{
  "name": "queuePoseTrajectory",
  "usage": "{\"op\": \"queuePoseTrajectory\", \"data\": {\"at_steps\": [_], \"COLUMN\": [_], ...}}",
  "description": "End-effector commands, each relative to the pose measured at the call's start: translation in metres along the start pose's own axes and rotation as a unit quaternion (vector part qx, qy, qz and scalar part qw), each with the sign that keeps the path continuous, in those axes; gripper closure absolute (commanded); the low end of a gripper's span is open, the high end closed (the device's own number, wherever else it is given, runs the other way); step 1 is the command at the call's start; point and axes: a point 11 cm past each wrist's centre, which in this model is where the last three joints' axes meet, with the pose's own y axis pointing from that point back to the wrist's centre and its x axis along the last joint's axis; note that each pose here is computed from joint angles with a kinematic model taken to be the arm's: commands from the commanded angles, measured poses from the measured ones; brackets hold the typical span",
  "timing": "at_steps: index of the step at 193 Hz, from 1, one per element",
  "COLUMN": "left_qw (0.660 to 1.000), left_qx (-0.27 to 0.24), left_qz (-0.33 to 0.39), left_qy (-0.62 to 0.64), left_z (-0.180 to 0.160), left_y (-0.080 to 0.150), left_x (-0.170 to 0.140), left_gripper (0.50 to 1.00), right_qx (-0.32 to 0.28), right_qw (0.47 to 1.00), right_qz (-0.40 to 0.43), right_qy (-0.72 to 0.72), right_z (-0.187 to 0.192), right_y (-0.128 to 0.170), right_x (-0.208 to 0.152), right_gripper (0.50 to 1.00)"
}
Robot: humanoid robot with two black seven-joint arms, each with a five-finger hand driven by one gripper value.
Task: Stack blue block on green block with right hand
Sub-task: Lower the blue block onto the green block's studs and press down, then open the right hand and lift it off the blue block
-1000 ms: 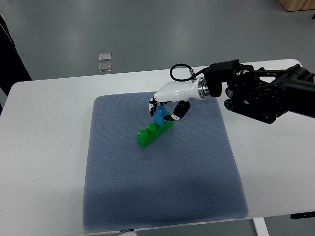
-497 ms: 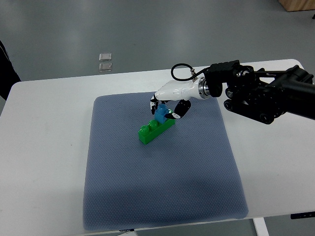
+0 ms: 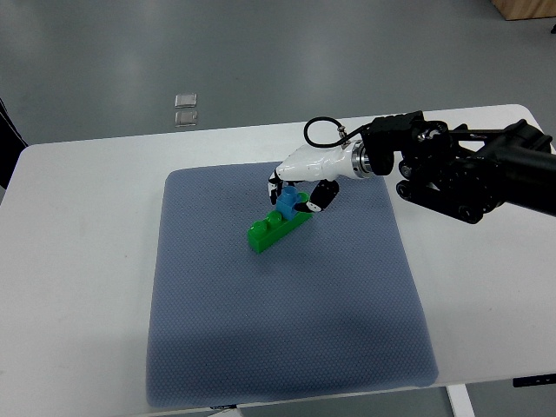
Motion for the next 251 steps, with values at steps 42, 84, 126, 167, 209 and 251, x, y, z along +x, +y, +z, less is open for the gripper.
{"op": "queuePoseTrajectory", "data": {"at_steps": [42,84,126,167,209,251], "left_qw": [1.000,1.000,1.000,1.000,1.000,1.000], "left_qx": [0.000,0.000,0.000,0.000,0.000,0.000], "left_qz": [0.000,0.000,0.000,0.000,0.000,0.000], "left_qy": [0.000,0.000,0.000,0.000,0.000,0.000], "left_z": [0.0000,0.0000,0.0000,0.0000,0.0000,0.0000], "left_y": [0.0000,0.0000,0.0000,0.0000,0.0000,0.0000], "left_x": [0.0000,0.0000,0.0000,0.0000,0.0000,0.0000], "left_gripper": [0.500,0.500,0.500,0.500,0.500,0.500], "right_qx": [0.003,-0.002,-0.003,-0.002,0.000,0.005], "right_qw": [1.000,1.000,1.000,1.000,1.000,1.000], "right_qz": [-0.002,-0.002,-0.003,-0.003,-0.003,-0.006], "right_qy": [0.016,0.015,0.014,0.013,0.012,0.008], "right_z": [-0.0059,-0.0041,-0.0039,-0.0045,-0.0053,-0.0084], "right_y": [-0.0064,-0.0062,-0.0062,-0.0062,-0.0066,-0.0058], "right_x": [-0.0022,-0.0022,-0.0023,-0.0016,-0.0008,0.0040], "right_gripper": [0.901,0.873,0.824,0.765,0.752,0.707]}}
